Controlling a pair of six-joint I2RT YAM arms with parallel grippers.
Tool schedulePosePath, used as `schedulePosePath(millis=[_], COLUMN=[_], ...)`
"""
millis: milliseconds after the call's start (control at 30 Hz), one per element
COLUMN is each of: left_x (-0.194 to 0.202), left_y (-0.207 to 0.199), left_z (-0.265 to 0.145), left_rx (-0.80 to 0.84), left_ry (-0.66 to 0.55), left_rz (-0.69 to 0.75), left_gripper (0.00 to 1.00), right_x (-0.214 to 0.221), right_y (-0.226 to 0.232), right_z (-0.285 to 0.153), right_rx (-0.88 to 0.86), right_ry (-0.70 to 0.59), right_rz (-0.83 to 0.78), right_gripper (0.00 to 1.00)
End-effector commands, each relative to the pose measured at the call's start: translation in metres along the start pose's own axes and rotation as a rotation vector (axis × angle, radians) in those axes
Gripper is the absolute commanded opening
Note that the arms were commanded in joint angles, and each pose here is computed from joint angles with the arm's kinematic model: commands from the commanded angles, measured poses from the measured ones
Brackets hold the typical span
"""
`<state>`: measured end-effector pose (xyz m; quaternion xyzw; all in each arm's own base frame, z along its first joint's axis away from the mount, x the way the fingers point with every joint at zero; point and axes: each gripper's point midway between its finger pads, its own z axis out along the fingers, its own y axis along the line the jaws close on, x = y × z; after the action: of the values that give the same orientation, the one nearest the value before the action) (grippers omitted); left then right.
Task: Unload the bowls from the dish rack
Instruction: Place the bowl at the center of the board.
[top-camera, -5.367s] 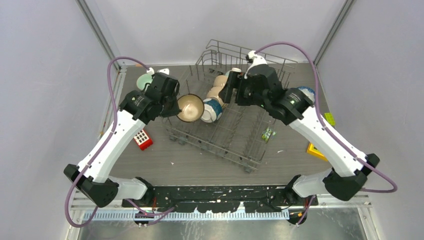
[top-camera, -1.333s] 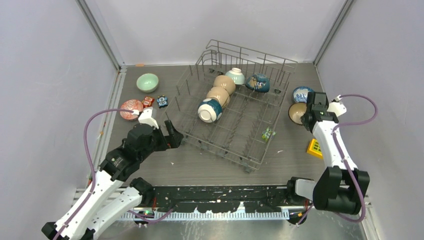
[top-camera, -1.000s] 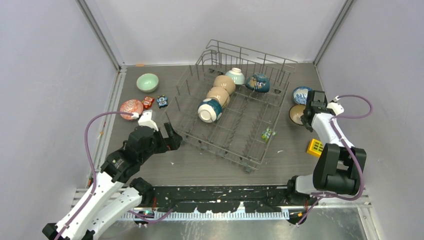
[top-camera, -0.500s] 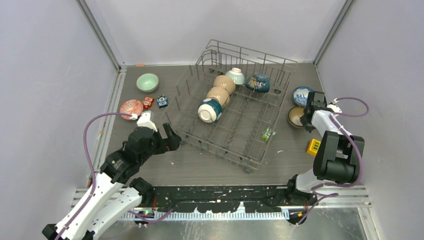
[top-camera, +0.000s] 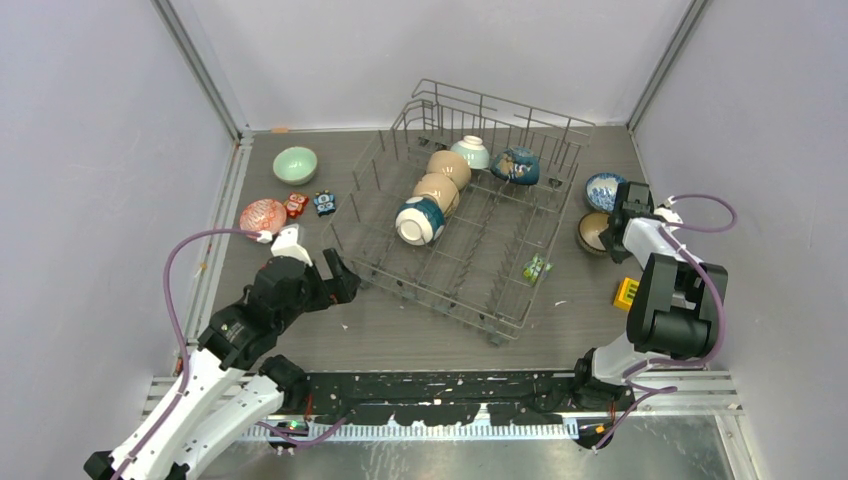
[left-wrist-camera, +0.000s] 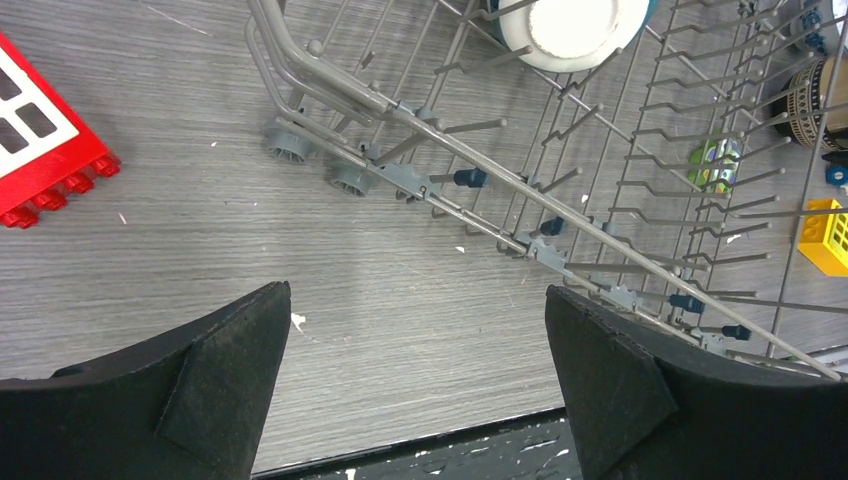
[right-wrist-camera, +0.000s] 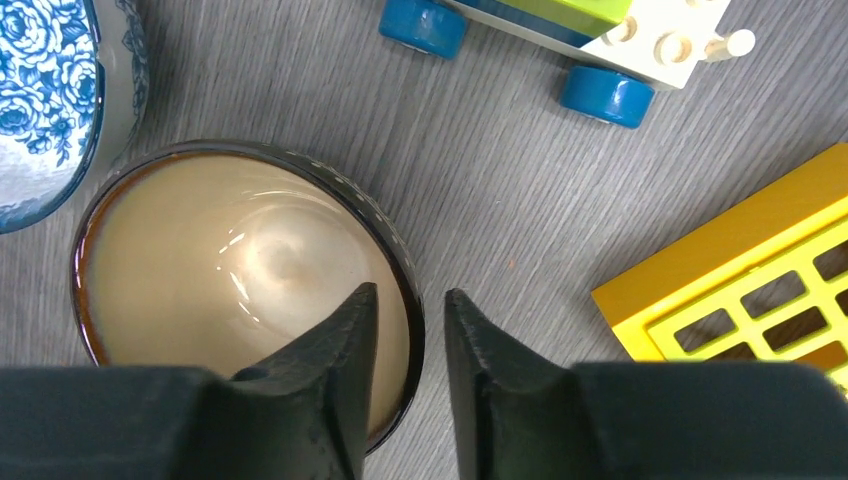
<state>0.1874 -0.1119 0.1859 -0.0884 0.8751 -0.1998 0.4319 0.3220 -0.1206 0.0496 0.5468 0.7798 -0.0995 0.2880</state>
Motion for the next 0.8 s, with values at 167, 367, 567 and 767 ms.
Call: schedulePosePath(millis=[167, 367, 567, 767], left_x=[-0.001, -0.003, -0.017, -0.037], left_y=[0.000, -0.006, -0.013, -0.021], left_z=[0.006, 0.009, 0.007, 0.002], left_rx=[-0.011, 0.010, 0.019, 0.024], left_ry=[-0.006, -0.006, -0.033, -0.085], left_rz=[-0.015, -0.015, 0.008, 0.009], left_gripper=[1.00, 1.00, 1.00, 1.00], right_x=[-0.025, -0.047, -0.080, -0.086], right_y=[0.018, 0.030, 0.047, 0.058], right_z=[-0.014, -0.051, -0.114, -0.204], right_rx=[-0.048, -0.094, -0.183, -0.426], right_ry=[-0.048, -0.131, -0.256, -0.385], right_rz=[0.025, -0.012, -0.004, 0.048], right_gripper=[0.58, 0.83, 0.94, 0.94])
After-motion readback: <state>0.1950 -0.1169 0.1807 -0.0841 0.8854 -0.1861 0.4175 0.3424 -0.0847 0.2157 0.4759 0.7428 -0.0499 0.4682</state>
